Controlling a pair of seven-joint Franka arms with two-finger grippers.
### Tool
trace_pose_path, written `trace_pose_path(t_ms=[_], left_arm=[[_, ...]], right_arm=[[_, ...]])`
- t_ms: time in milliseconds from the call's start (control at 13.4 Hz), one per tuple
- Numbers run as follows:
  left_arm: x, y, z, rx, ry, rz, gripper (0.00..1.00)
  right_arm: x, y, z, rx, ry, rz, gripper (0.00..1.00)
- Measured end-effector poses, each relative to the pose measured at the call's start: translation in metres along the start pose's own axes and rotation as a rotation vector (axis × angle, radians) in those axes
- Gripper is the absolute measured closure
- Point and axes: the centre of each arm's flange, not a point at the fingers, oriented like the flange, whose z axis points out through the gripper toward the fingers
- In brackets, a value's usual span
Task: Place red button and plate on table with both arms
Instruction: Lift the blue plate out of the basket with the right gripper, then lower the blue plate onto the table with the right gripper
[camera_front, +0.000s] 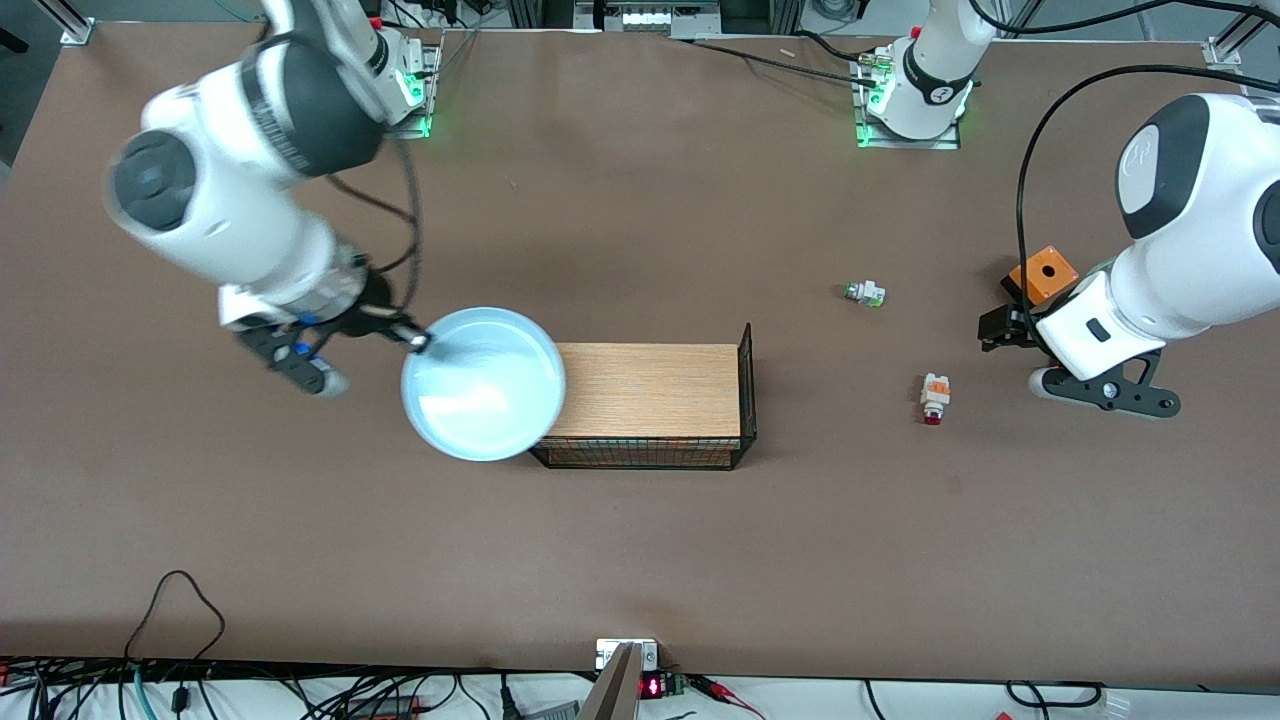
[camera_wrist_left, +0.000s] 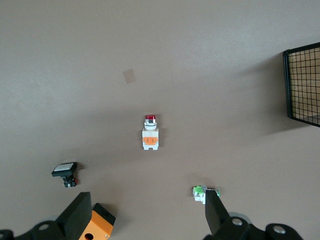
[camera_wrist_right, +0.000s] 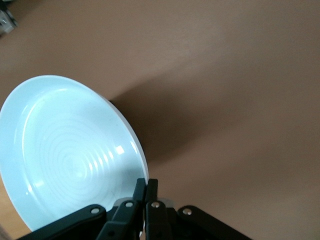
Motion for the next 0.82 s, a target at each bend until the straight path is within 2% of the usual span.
trace_pose_path(t_ms=[224, 447, 671, 820], left_arm=[[-0.001, -0.001, 0.000, 0.000, -0.006, -0.017, 0.00], [-0.002, -0.001, -0.002, -0.001, -0.011, -0.026, 0.00], [-0.014, -0.001, -0.019, -0.004, -0.055, -0.028, 0.00], [-0.028, 0.000, -0.033, -0.003, -0.058, -0.030, 0.00]], right_arm=[[0.051, 0.070, -0.006, -0.026, -0.053, -0.154, 0.97], [0.091, 0.147, 0.012, -0.053, -0.124, -0.266, 0.97], [0.107, 0.192, 0.058, -0.097, -0.159, -0.343, 0.97], [0.107, 0.208, 0.097, -0.114, -0.169, -0.393, 0.97]])
